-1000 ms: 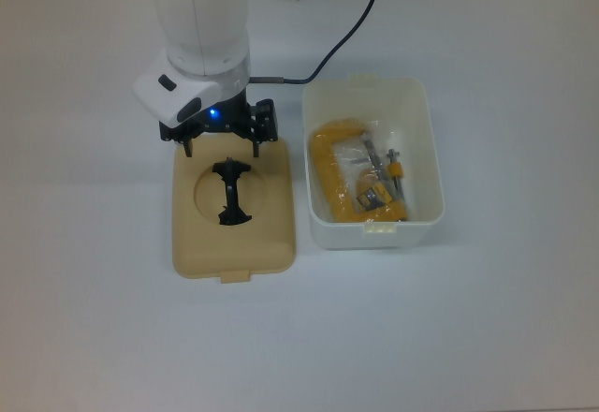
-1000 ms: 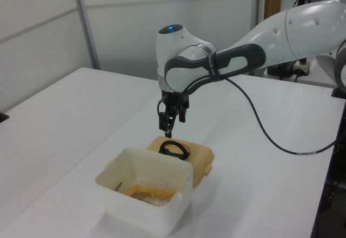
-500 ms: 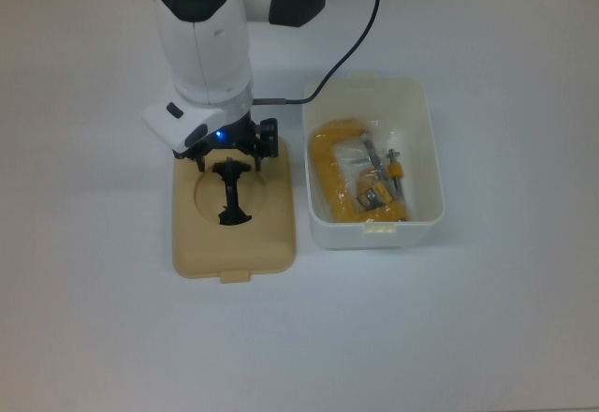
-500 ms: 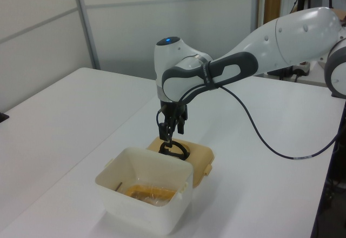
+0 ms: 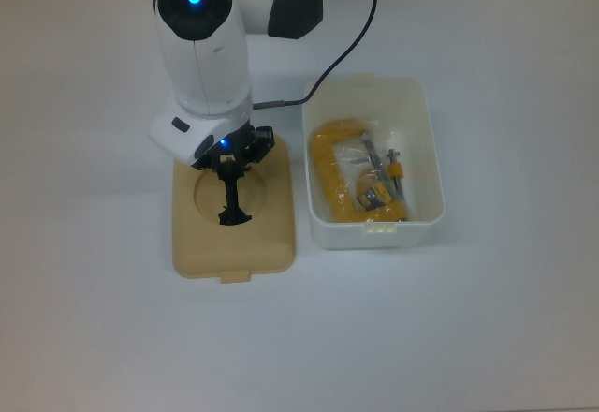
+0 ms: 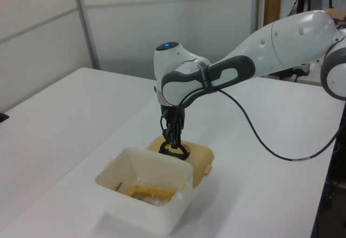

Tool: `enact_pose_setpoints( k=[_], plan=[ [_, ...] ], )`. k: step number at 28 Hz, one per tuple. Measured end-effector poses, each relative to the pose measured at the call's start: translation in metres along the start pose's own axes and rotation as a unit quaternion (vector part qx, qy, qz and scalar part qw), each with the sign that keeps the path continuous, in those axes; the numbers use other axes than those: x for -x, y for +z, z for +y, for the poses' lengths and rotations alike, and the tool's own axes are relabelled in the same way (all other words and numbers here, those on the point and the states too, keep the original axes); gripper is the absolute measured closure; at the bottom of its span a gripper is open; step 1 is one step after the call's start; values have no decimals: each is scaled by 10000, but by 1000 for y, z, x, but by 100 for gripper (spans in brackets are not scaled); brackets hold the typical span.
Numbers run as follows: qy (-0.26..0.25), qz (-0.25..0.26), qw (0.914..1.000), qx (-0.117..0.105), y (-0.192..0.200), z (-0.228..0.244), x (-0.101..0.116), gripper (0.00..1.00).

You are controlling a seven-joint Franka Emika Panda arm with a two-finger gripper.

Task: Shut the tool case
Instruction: 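Lower the gripper and close it on the black lid handle, then lift the tan lid by its handle and carry it over the case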

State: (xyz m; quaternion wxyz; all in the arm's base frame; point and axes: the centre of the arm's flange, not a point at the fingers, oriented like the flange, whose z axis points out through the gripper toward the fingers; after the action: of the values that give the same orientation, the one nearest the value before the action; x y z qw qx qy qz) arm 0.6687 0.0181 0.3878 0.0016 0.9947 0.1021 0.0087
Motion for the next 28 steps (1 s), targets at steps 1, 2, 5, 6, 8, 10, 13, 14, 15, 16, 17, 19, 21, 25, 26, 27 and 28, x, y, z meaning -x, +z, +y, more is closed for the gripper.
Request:
enact_pose_setpoints(
  k=[1, 2, 5, 6, 8, 10, 13, 14, 15, 16, 17, 19, 21, 25, 26, 27, 28],
  plan=[
    [-12, 1, 10000, 0, 0, 0, 0, 77],
    [-27, 1, 10000, 0, 0, 0, 0, 78],
    [-89, 3, 10000, 1, 0, 0, 0, 89],
    [-115, 3, 9999, 1, 0, 0, 0, 89],
    [-164, 3, 9999, 1, 0, 0, 0, 89],
    [-223, 2, 9998, 7, 0, 0, 0, 89],
    [-356, -2, 9994, 42, -1, 2, 0, 89],
    [-393, -2, 9992, 64, -1, 2, 0, 89],
    [-416, 4, 9991, 86, -2, 3, 0, 89],
    [-429, 28, 9990, 120, -5, 5, -1, 89],
    [-429, 50, 9990, 135, -7, 6, -2, 89],
    [-413, 127, 9989, 168, -15, 10, -4, 89],
    [-396, 245, 9987, 222, -30, 16, -5, 89],
    [-329, 444, 9978, 375, -63, 32, 0, 89],
    [-301, 477, 9976, 396, -71, 36, 3, 89],
    [-270, 506, 9975, 414, -79, 40, 6, 89],
    [-236, 542, 9973, 432, -88, 44, 9, 89]
  ],
)
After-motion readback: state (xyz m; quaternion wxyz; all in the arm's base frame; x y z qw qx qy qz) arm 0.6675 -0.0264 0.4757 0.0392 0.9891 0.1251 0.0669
